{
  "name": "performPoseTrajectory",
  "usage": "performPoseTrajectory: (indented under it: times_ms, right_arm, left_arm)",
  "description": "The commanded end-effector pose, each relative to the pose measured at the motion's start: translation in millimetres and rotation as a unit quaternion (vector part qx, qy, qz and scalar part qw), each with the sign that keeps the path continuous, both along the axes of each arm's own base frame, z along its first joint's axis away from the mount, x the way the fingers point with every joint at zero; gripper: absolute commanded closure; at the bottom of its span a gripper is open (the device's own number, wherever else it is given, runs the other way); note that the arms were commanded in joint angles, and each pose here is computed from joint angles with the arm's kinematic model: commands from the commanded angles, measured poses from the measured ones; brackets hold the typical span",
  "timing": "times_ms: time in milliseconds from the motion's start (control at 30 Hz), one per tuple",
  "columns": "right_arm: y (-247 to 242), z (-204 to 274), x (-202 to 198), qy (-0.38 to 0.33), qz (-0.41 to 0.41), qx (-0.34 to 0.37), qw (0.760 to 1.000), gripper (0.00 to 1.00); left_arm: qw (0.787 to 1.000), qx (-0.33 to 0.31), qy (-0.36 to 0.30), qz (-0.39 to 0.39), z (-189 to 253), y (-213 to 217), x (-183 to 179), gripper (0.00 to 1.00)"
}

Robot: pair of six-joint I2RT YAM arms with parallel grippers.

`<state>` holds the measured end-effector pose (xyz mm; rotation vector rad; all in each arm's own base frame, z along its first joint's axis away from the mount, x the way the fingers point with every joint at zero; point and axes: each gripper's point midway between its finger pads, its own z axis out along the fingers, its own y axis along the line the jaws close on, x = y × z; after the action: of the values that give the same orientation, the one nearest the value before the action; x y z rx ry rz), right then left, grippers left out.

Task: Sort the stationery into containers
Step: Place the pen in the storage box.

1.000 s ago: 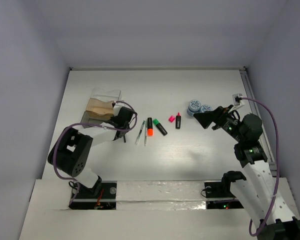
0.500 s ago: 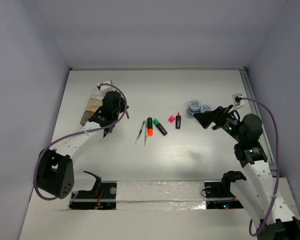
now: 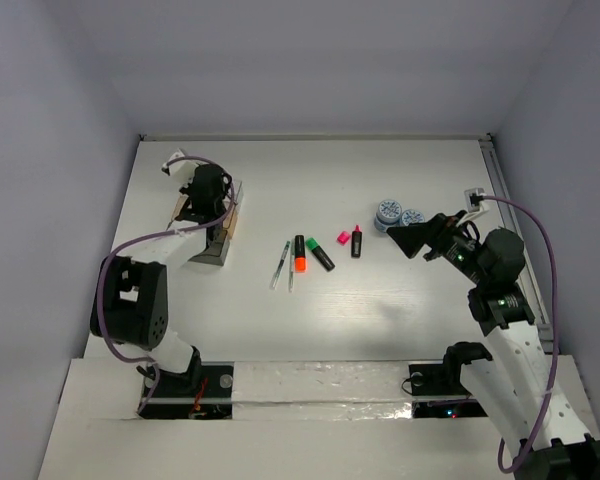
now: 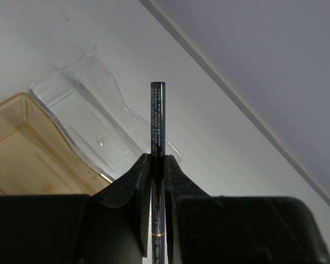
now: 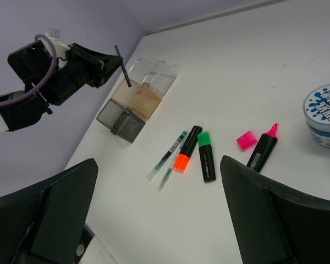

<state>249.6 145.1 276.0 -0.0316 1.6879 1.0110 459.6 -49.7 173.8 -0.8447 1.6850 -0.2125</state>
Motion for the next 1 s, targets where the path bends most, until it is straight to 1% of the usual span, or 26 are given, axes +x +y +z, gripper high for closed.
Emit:
performPoseTrajectory:
  times_ms: [0,33,133,200,233,467,667,967]
  right_arm:
    - [5.5,10.0,-0.6,-0.032,0.015,0.001,0.999,0.01]
    - [5.7,9.9,-0.4,-0.032,0.015,0.0,0.999,0.01]
    - [6.4,10.2,-0.7,-0.033,0.018,0.002,0.999,0.01]
    - [8.2,9.5,-1.0,-0.032,0.024,0.005,0.999,0.01]
    - [9.1,8.3,-1.2,-0.031,0.027,0.006,0.999,0.01]
    - [10.8,11.1,-4.4,-0.04,0.035,0.009,0.999,0.02]
    - [13.0,10.3,-4.9,-0.041,0.042,0.013,0.998,0.02]
    - [13.7,13.8,-7.2,-0.051,0.046,0.018,0.997,0.02]
  left_arm:
    - [0.994,-0.018,-0.076,0.071,37.2,29.3,23.9,1.0]
    - [0.995,-0.019,-0.069,0.071,27.8,28.2,28.1,1.0]
    - [0.993,-0.03,-0.072,0.089,17.6,38.1,36.1,1.0]
    - [0.992,-0.037,-0.074,0.093,14.1,37.7,40.7,1.0]
    - [0.992,-0.042,-0.068,0.095,5.7,36.8,43.8,1.0]
    - [0.99,-0.044,-0.069,0.112,-5.2,39.1,56.2,1.0]
    - [0.989,-0.041,-0.071,0.122,-15.0,42.3,57.6,1.0]
    - [0.988,-0.067,-0.065,0.123,-33.3,39.2,53.4,1.0]
